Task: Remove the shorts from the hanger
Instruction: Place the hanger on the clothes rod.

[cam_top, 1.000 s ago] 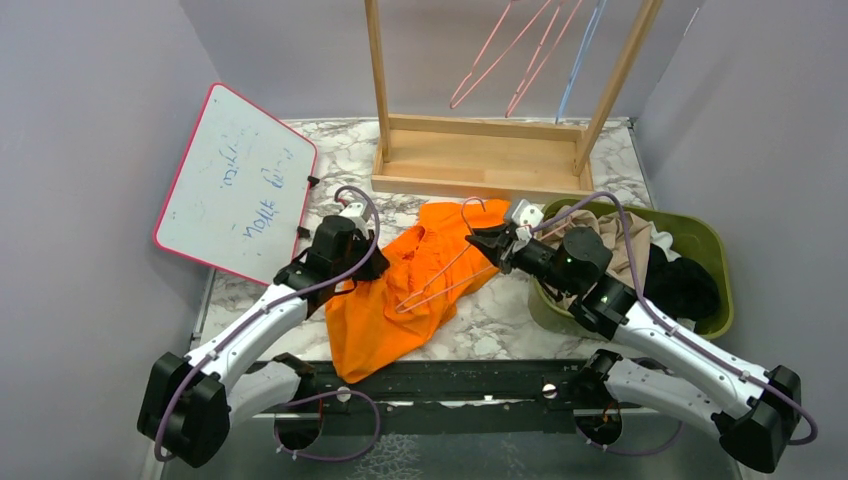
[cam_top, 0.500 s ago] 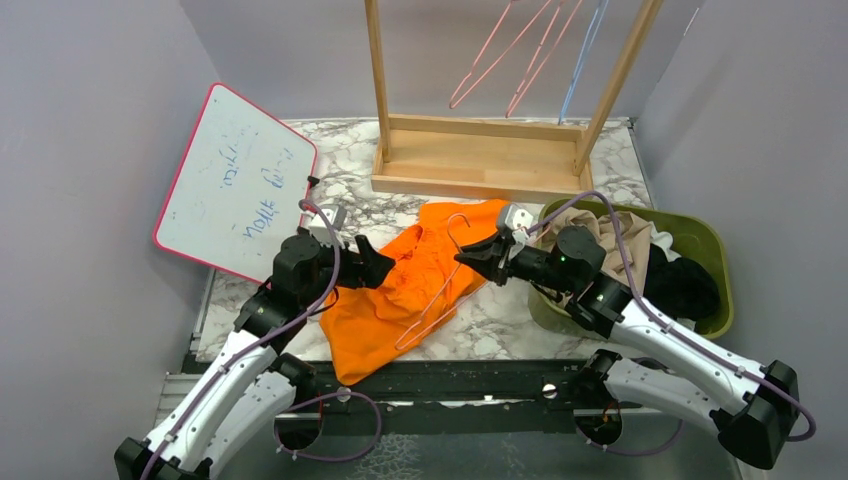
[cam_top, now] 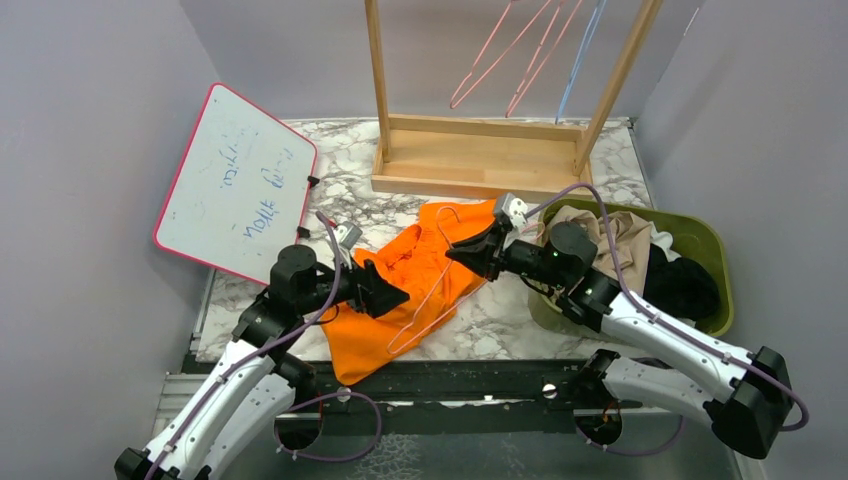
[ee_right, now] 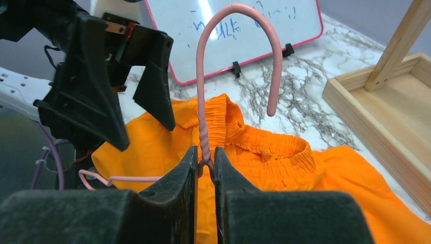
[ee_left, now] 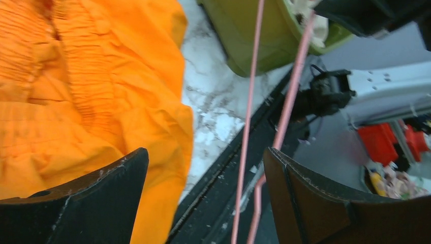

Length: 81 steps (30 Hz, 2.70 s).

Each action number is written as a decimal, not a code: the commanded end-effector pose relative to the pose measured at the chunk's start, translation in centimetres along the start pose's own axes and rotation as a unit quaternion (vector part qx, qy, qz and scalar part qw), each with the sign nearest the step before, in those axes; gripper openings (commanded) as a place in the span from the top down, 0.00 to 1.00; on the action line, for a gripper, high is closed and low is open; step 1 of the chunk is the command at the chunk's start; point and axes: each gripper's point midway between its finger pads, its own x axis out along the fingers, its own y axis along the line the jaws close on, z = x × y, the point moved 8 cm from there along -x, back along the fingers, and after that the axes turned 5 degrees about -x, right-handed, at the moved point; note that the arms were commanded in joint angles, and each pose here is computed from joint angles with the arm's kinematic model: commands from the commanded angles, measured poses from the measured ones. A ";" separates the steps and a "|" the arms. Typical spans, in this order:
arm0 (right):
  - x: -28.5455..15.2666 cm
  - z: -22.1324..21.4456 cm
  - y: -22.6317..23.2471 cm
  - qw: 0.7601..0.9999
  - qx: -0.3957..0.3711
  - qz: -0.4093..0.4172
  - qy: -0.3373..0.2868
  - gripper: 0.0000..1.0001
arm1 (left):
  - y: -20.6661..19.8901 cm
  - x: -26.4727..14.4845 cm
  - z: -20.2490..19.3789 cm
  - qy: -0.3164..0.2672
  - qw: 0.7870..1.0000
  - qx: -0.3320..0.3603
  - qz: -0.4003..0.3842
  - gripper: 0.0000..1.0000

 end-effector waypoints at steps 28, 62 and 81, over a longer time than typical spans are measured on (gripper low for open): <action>5.1 2.1 -2.6 0.998 0.025 -0.019 0.052 0.99 | -1.7 -1.9 0.4 0.047 0.999 0.013 0.004 0.75; 11.5 -1.4 2.2 0.903 0.427 0.022 -0.043 0.31 | 0.1 -0.1 2.0 -0.038 0.995 0.029 0.087 1.00; 13.1 -3.2 0.8 0.870 0.489 -0.047 -0.051 0.99 | -0.3 -0.1 0.1 -0.016 0.997 0.035 0.063 0.79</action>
